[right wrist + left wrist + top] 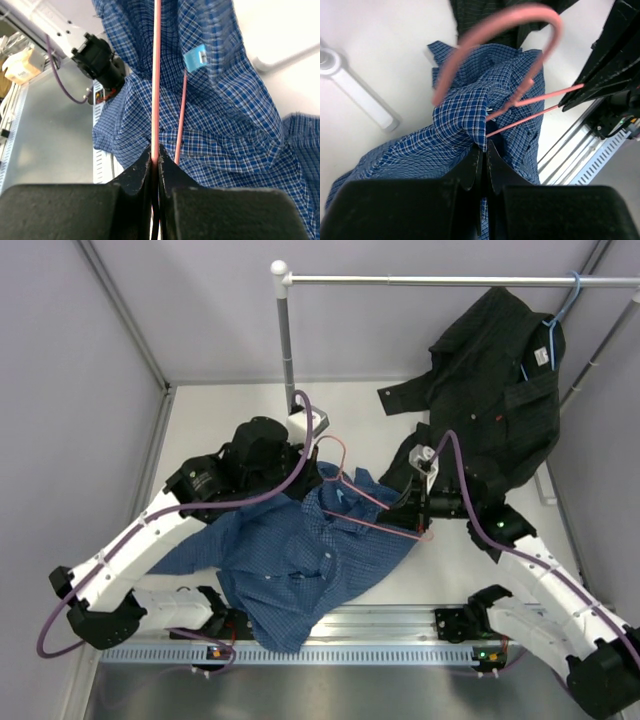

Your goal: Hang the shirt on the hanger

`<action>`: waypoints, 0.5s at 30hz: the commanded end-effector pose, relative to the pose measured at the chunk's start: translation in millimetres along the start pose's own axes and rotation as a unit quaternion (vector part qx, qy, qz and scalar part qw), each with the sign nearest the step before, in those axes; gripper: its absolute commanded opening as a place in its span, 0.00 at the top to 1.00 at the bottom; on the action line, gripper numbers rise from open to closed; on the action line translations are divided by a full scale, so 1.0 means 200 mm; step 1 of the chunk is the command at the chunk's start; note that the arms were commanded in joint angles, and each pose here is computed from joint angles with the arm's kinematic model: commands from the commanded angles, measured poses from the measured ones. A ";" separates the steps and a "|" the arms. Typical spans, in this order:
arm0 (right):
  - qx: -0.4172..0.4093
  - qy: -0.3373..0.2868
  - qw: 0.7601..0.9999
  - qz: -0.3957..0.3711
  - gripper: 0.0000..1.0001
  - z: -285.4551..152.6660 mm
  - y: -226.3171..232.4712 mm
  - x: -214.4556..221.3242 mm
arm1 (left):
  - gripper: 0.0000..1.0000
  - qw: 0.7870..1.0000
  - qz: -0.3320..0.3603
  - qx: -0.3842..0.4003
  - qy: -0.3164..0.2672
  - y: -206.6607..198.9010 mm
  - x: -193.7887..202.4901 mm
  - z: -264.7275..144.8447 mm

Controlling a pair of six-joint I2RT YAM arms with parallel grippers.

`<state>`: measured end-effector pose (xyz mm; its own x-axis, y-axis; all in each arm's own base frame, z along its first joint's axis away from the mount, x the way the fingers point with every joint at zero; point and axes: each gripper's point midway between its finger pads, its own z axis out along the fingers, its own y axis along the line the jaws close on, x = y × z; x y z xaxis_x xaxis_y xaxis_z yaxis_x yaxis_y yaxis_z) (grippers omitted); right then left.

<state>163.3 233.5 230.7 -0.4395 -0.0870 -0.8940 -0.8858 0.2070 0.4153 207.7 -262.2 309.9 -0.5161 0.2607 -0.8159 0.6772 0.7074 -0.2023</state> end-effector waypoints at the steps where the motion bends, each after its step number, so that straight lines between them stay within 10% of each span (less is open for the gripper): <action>1: -0.055 -0.071 0.986 -0.141 1.00 0.03 0.16 -0.22 | 1.00 0.997 0.019 -0.067 -0.013 0.09 -0.07 -0.10; 5: -0.052 -0.088 0.975 -0.196 1.00 0.08 0.26 -0.24 | 1.00 0.992 0.006 -0.124 -0.001 0.17 -0.10 -0.05; 15: -0.012 -0.172 0.963 -0.207 1.00 0.09 0.23 -0.30 | 1.00 0.990 0.135 0.035 0.022 -0.32 -0.04 -0.05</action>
<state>145.0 262.3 221.4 -0.2426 -0.0513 -0.9688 -0.9545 0.1909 0.2290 194.0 -281.0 329.9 -0.4131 0.4076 -0.8144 0.7354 0.6768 -0.0343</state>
